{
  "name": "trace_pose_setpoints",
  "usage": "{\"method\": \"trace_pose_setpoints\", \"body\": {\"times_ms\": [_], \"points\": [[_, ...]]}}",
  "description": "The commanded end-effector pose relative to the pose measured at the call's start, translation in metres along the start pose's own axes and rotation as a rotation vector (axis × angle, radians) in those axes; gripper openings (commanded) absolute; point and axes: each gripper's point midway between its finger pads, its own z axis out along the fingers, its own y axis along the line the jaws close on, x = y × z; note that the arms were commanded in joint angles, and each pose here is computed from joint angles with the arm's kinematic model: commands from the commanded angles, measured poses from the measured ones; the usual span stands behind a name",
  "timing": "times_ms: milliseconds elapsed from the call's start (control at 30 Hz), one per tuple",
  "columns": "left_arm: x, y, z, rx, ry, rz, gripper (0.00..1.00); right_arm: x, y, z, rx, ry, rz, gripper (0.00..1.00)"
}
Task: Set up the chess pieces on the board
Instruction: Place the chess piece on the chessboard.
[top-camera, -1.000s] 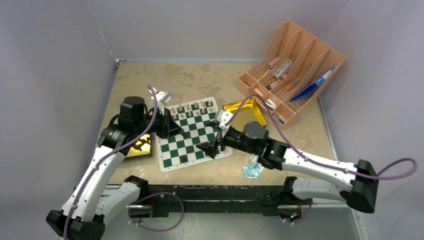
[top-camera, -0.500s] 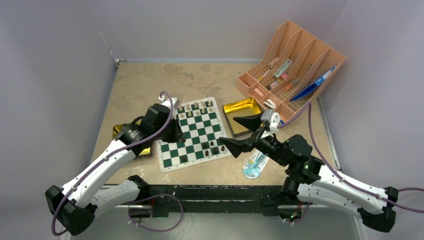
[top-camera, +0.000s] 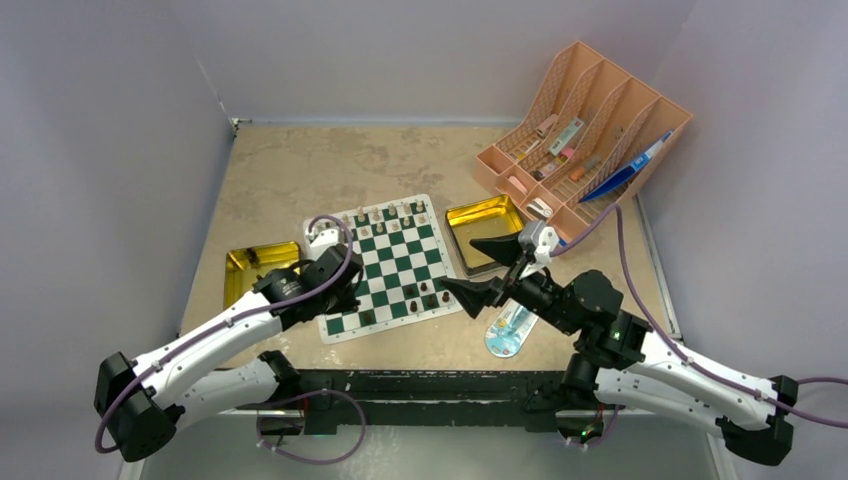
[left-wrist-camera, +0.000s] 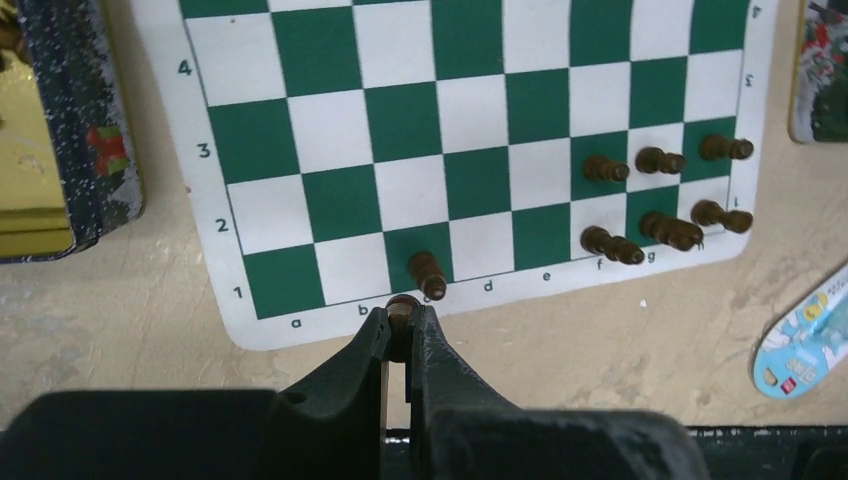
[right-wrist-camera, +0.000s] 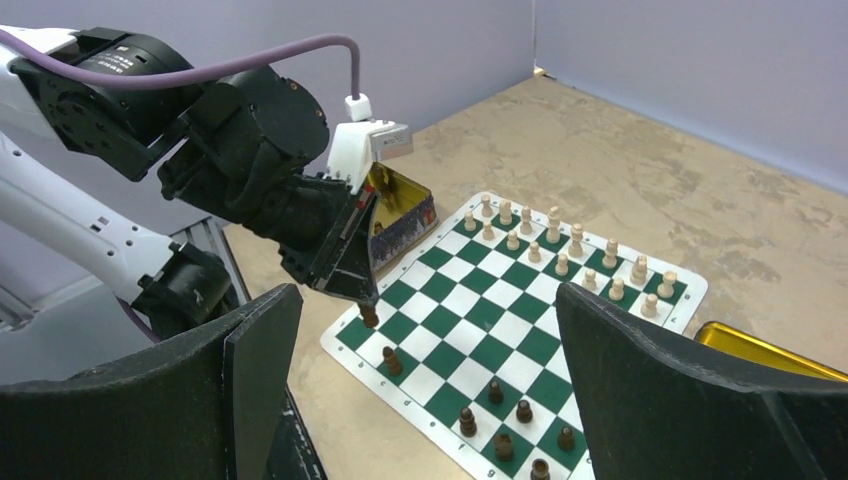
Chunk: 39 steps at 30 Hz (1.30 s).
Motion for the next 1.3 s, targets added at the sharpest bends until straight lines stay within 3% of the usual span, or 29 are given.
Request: {"method": "trace_pose_setpoints", "body": {"times_ms": [0, 700, 1267], "points": [[-0.002, 0.018, 0.005, -0.088, -0.063, -0.137, 0.0, -0.021, -0.002, -0.005, 0.017, -0.061, 0.007, 0.99], [0.011, 0.027, 0.034, -0.093, -0.098, -0.153, 0.0, -0.018, -0.002, -0.003, 0.016, -0.05, 0.002, 0.99], [0.027, 0.033, 0.048, -0.127, -0.045, -0.119, 0.0, -0.016, -0.002, 0.001, 0.017, -0.042, -0.007, 0.99]]}}
